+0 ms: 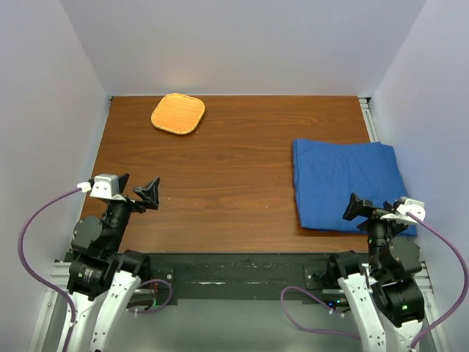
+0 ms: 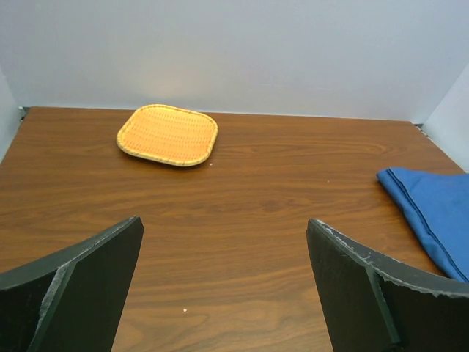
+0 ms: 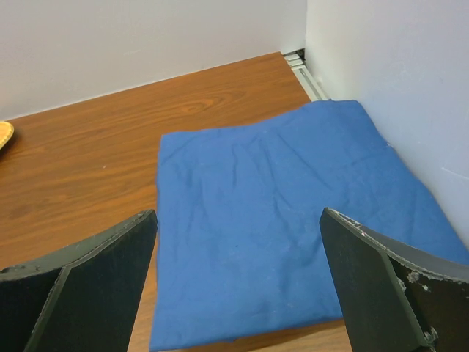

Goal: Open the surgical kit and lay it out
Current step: Move the surgical kit at the center of the board.

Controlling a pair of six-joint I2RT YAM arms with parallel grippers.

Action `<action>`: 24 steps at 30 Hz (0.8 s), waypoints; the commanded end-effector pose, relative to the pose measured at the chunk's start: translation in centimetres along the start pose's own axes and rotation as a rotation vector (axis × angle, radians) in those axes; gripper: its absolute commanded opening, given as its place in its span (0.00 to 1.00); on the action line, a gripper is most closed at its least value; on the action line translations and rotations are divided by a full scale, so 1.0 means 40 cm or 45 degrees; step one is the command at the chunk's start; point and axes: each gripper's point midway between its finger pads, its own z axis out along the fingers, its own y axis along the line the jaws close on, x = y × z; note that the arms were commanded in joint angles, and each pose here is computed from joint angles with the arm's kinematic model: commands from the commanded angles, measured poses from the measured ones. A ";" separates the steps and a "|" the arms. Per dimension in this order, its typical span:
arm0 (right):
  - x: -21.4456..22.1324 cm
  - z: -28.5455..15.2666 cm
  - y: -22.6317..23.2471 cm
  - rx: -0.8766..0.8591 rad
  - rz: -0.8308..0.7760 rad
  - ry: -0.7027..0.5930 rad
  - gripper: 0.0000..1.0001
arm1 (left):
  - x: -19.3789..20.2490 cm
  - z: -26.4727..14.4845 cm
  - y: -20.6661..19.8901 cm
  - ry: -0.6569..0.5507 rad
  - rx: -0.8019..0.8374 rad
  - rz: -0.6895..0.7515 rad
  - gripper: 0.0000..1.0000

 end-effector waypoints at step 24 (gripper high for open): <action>0.119 0.165 0.162 -0.089 0.033 0.443 0.99 | 0.359 0.390 -0.359 0.691 0.442 -0.629 1.00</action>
